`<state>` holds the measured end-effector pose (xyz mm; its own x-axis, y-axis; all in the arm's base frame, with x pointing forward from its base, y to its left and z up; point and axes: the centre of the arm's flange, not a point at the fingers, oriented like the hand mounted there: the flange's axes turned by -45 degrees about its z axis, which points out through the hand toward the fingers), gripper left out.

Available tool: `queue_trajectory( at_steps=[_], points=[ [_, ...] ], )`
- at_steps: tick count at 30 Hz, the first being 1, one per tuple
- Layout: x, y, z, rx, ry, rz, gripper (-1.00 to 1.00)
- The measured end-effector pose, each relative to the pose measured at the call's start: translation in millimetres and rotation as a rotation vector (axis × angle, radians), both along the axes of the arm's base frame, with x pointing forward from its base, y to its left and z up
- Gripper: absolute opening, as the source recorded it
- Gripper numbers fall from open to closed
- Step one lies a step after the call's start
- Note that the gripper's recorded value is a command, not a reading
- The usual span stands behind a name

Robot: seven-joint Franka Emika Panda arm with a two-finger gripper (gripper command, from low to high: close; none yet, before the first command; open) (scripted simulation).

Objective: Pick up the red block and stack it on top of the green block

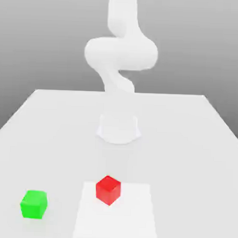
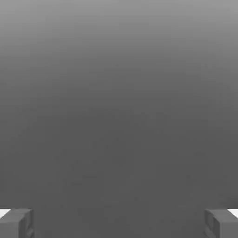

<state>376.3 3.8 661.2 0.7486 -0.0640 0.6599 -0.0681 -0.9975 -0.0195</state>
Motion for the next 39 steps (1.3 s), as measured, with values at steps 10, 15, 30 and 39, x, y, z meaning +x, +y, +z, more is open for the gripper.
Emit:
queue_trajectory(
  at_steps=[10,15,30,39],
  points=[
    [55.0,-15.6,-249.2,0.098,0.361,-0.281,0.00],
    [24.4,-25.9,-375.8,0.179,0.555,-0.443,0.00],
    [-15.6,-26.3,-513.7,0.244,0.687,-0.559,-1.00],
    [-12.6,-26.3,-483.0,0.246,0.683,-0.561,-1.00]
  ],
)
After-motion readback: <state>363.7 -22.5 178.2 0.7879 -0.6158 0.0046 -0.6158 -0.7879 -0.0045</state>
